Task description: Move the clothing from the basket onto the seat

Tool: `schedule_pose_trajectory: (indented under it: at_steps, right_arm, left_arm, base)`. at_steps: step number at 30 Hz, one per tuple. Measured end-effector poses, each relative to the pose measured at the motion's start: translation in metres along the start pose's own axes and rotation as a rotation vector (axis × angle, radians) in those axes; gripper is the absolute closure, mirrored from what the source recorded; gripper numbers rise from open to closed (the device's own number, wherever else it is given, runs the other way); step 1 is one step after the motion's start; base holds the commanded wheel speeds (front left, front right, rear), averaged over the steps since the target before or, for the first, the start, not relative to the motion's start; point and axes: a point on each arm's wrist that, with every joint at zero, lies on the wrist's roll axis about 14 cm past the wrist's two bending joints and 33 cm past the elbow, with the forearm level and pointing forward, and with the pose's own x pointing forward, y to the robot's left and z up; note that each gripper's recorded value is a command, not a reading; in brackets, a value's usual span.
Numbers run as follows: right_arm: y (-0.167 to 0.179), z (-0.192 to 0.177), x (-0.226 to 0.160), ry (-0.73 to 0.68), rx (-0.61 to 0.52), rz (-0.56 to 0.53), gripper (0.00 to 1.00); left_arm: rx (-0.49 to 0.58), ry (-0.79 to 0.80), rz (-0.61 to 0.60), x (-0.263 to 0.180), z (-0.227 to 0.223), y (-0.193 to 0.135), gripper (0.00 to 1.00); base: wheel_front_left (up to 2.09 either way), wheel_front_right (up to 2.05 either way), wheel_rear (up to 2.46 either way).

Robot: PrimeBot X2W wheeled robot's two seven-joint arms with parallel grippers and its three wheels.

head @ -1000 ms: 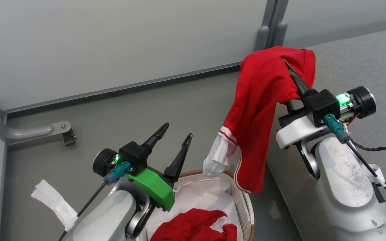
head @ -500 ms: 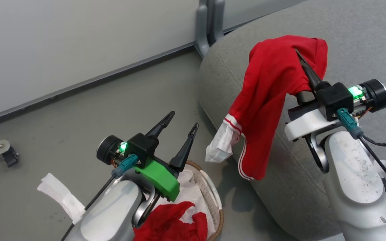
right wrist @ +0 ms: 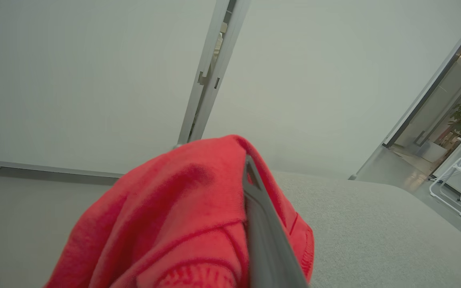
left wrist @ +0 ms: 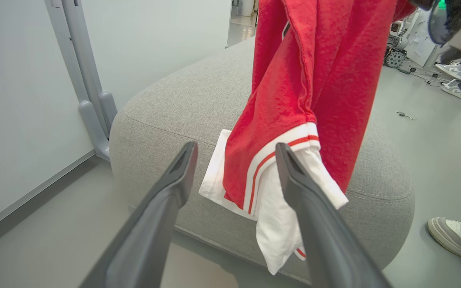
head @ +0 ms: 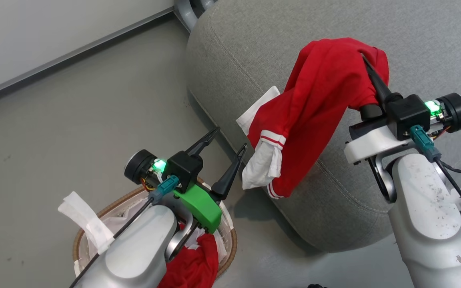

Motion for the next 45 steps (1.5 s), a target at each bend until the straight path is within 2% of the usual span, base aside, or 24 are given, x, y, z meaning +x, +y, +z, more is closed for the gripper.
schedule_pose_trajectory:
  at_steps: [5,11,14,17,24,26,30,35,39,45]
  right_arm:
    - [0.001,0.001,0.022,-0.013,-0.038,0.024,1.00]
    - [-0.015,0.033,0.077,-0.115,-0.141,0.039,1.00]
    - [-0.042,0.063,0.107,-0.185,-0.237,-0.002,1.00]
    - [-0.067,0.088,0.131,-0.242,-0.279,-0.066,1.00]
    - [-0.111,0.112,0.173,-0.262,-0.387,-0.170,1.00]
    - [-0.113,0.099,0.183,-0.224,-0.378,-0.180,1.00]
    - [-0.103,0.042,0.197,-0.086,-0.347,-0.162,1.00]
    - [-0.067,-0.063,0.190,0.145,-0.292,-0.084,1.00]
    - [-0.040,-0.121,0.177,0.262,-0.244,-0.039,1.00]
    - [-0.012,-0.166,0.158,0.364,-0.223,0.022,1.00]
  left_arm:
    - [-0.011,0.002,0.011,-0.001,-0.005,0.009,0.00]
    - [-0.004,-0.012,0.058,-0.012,-0.003,0.026,0.00]
    - [0.000,-0.008,0.086,-0.020,-0.006,0.035,0.00]
    - [0.001,-0.019,0.112,-0.025,-0.005,0.043,0.00]
    - [0.019,-0.044,0.178,-0.038,0.000,0.069,0.00]
    - [0.023,-0.045,0.193,-0.041,-0.001,0.077,0.00]
    - [0.023,-0.042,0.210,-0.045,-0.008,0.088,0.00]
    - [0.003,-0.022,0.237,-0.051,-0.024,0.100,0.00]
    - [-0.025,0.014,0.242,-0.055,-0.044,0.105,0.00]
    - [-0.044,0.041,0.241,-0.055,-0.061,0.111,0.00]
  base:
    - [0.00,0.00,0.00]
    - [0.00,0.00,0.00]
    - [0.00,0.00,0.00]
    - [0.00,0.00,0.00]
    - [0.00,0.00,0.00]
    - [0.00,0.00,0.00]
    - [0.00,0.00,0.00]
    - [0.00,0.00,0.00]
    - [0.00,0.00,0.00]
    - [0.00,0.00,0.00]
